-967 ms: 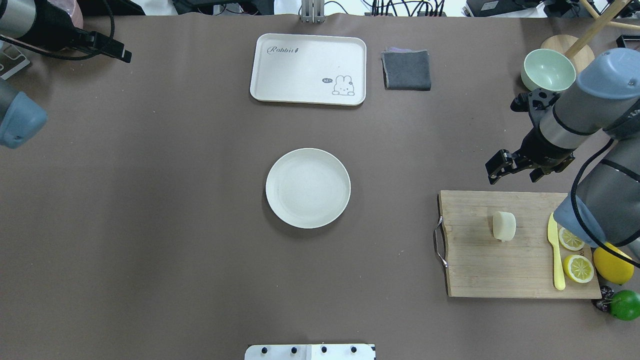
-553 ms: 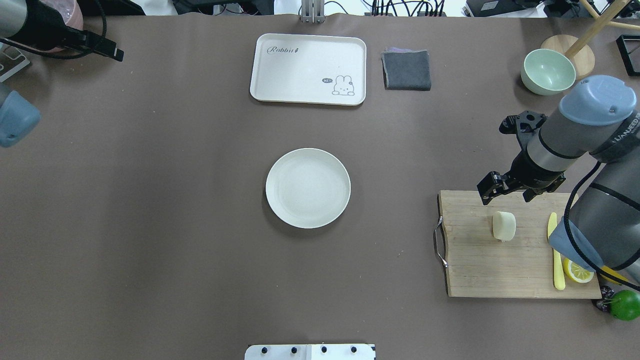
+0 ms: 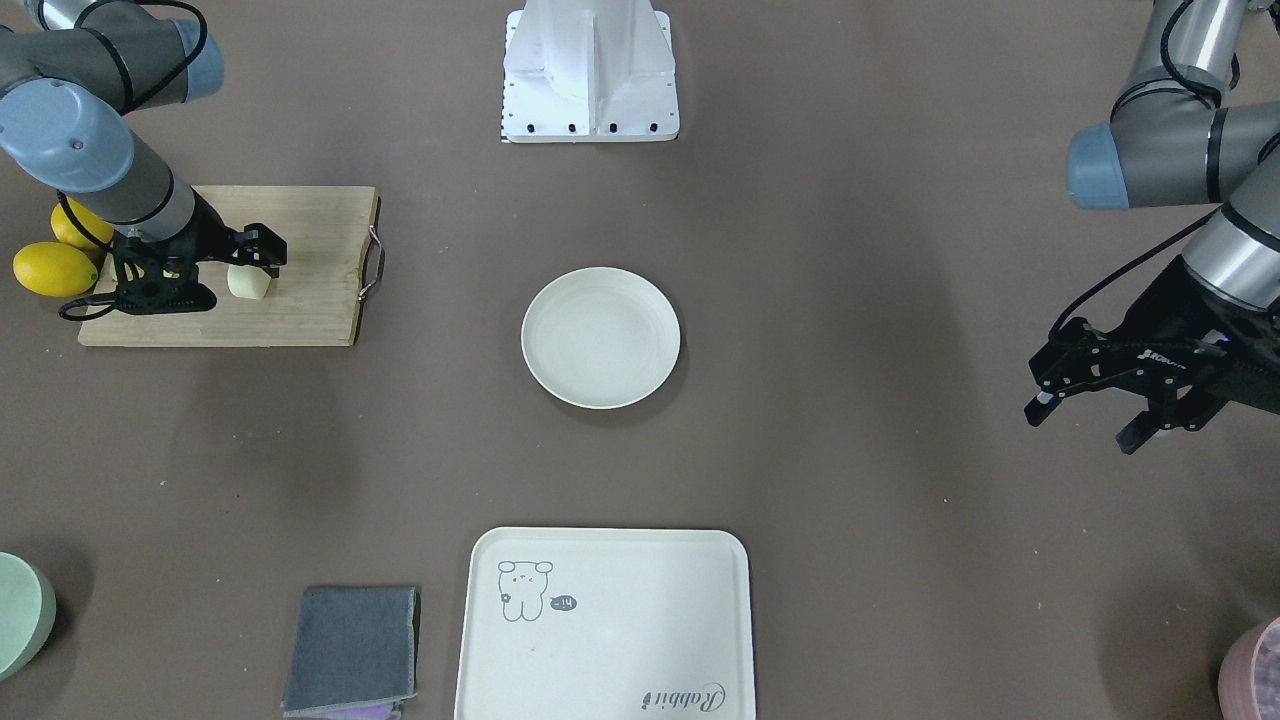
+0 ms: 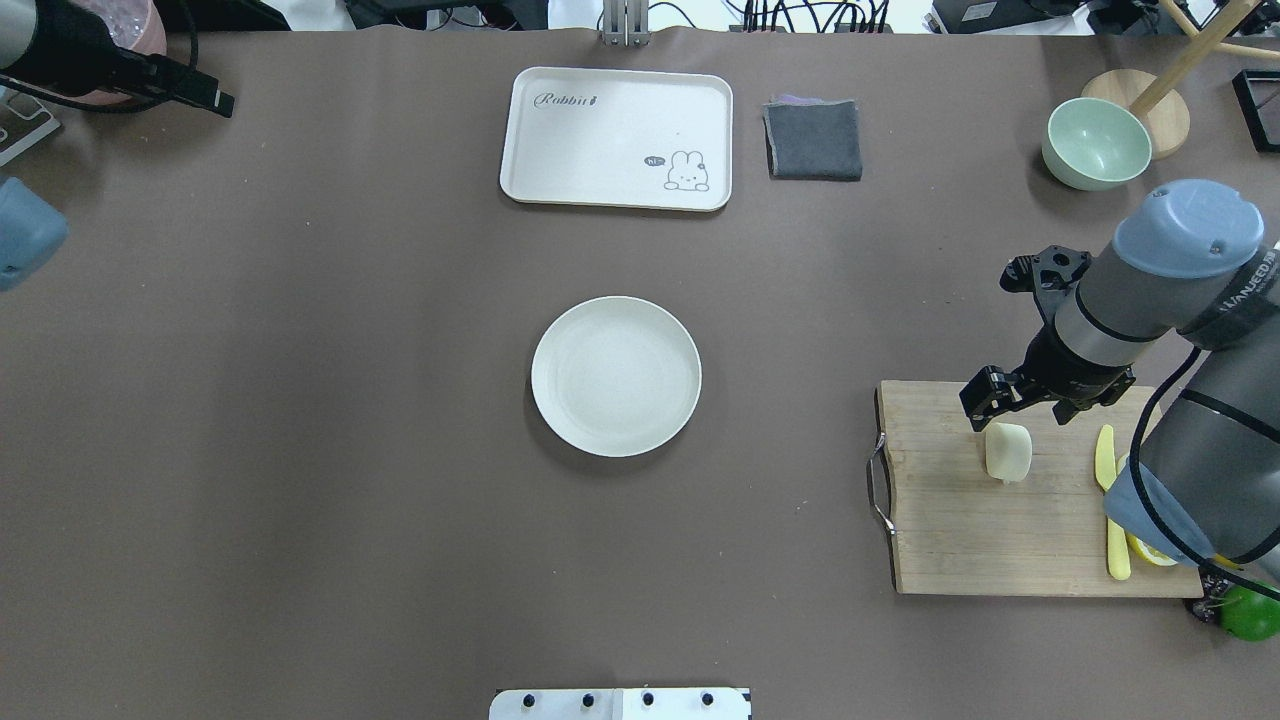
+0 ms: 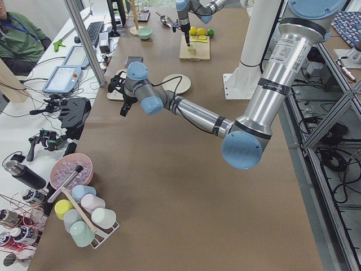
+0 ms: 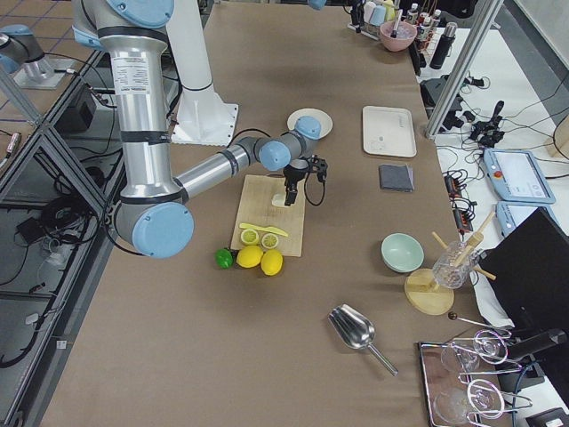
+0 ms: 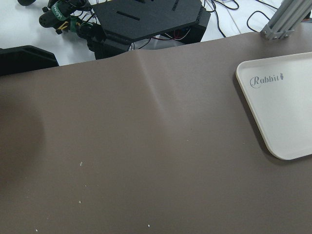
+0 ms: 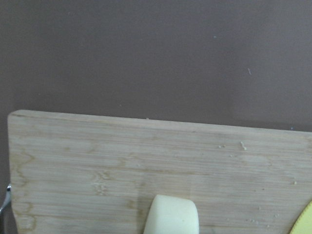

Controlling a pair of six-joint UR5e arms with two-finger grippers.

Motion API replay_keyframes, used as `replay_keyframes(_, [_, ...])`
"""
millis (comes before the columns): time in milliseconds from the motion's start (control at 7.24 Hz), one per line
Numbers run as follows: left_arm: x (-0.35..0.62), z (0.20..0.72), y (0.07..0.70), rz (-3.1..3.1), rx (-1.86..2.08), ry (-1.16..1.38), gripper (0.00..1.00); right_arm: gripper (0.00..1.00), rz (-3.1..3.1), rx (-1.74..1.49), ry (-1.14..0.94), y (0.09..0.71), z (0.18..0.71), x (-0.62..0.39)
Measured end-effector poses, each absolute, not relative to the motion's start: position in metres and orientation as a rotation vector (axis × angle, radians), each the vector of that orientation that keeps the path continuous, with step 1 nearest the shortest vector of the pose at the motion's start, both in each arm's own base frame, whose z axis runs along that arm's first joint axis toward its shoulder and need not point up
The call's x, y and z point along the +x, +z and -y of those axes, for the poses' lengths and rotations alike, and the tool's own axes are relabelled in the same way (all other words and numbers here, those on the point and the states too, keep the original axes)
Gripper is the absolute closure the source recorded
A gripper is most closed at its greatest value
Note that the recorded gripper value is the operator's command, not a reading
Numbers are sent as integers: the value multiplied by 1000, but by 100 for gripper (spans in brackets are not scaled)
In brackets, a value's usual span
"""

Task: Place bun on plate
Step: 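Lower the right gripper over the white bun and close on it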

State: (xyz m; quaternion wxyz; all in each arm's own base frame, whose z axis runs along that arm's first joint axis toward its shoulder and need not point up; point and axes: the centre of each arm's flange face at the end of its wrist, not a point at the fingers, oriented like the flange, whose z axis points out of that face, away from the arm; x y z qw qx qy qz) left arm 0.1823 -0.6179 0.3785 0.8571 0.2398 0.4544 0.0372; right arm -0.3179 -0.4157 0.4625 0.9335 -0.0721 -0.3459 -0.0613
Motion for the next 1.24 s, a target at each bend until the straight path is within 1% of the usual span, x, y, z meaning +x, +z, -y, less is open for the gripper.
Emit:
replay_keyframes(138, [181,617,382,-952,500,75,3,10,696,-142,-127,465,414,-319])
replay_keyframes(276, [180,616,385,-950,496,73,3,29,684,-133,-126,467,414,-320])
replay_keyframes(691, [178,612,398,-943,483,69,3,26,672,-130,-134,469,411,-325])
replay_keyframes(829, [175,610,403,-941,483,67,3,29,672,-132,-141,469,409,-328])
replay_keyframes(967, [171,608,409,-940,486,63,3,61,673,-134,-148,468,407,-331])
replay_keyframes(1105, [169,607,413,-940,488,61,3,86,676,-133,-154,465,406,-333])
replay_keyframes(1243, [168,606,416,-939,487,60,3,100,683,-128,-158,462,405,-335])
